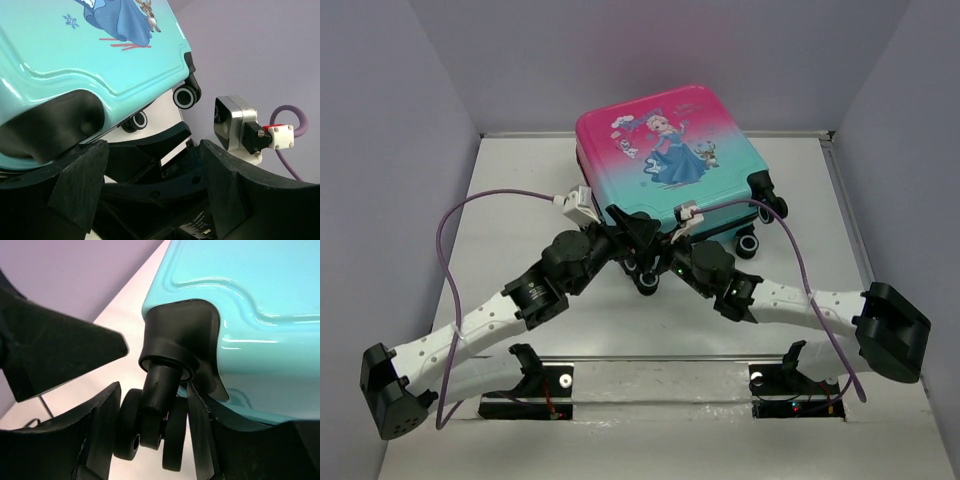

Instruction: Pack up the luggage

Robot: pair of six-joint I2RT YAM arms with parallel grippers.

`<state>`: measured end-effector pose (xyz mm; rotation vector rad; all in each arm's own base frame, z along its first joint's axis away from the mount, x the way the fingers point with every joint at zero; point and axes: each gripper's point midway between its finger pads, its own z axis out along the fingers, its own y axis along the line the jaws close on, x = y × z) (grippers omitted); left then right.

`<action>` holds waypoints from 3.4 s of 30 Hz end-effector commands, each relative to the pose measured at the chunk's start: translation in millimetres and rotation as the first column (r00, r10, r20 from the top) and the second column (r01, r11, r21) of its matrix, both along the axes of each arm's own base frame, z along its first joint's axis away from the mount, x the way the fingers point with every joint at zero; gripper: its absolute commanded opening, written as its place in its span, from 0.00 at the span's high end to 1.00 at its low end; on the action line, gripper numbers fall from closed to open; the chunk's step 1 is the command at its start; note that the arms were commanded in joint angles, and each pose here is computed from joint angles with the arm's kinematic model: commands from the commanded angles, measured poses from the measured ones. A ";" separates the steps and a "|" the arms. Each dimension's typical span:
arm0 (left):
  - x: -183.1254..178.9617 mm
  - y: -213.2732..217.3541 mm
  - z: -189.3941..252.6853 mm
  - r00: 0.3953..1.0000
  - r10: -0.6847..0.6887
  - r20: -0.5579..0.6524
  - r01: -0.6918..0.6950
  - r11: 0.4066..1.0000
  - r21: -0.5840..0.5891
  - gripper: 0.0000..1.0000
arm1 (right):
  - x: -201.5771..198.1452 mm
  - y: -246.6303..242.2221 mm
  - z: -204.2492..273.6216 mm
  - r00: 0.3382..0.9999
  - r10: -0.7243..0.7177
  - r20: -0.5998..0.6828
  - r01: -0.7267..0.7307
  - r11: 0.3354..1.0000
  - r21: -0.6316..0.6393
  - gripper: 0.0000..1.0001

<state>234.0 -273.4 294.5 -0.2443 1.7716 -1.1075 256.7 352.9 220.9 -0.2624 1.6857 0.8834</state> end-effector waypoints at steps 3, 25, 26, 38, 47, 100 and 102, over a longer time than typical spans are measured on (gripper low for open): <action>-7.9 36.3 -23.8 0.996 0.088 -0.003 -0.088 0.994 0.064 0.20 | 12.5 -3.5 42.8 0.997 -0.056 0.057 0.049 0.991 0.125 0.53; -29.6 69.9 -162.4 0.983 0.126 -0.136 -0.089 0.964 0.249 0.35 | 16.9 -20.5 -22.5 0.993 -0.066 -0.101 0.007 0.869 -0.496 0.10; -28.8 69.0 -164.4 0.984 0.121 -0.130 -0.085 0.963 0.257 0.36 | 14.8 -24.4 -28.1 0.990 -0.070 -0.119 -0.003 0.849 -0.528 0.08; -13.5 41.8 -157.4 0.995 0.082 -0.050 -0.068 0.968 0.241 0.46 | 31.1 -33.4 -18.8 0.985 -0.166 -0.039 0.100 0.743 -0.662 0.92; 14.1 17.7 -139.7 0.989 0.145 0.040 -0.151 0.960 0.236 0.45 | 23.3 -11.8 9.7 0.997 -0.056 -0.050 0.016 0.808 -0.590 0.93; 40.3 11.7 -61.9 0.739 0.638 0.218 -0.664 0.744 0.074 0.94 | -81.3 38.7 42.3 0.946 0.323 0.020 -0.285 0.862 -0.418 0.93; 40.9 16.1 -61.5 0.737 0.635 0.231 -0.667 0.738 0.103 0.94 | -78.3 31.4 40.7 0.954 0.298 0.030 -0.257 0.867 -0.428 0.93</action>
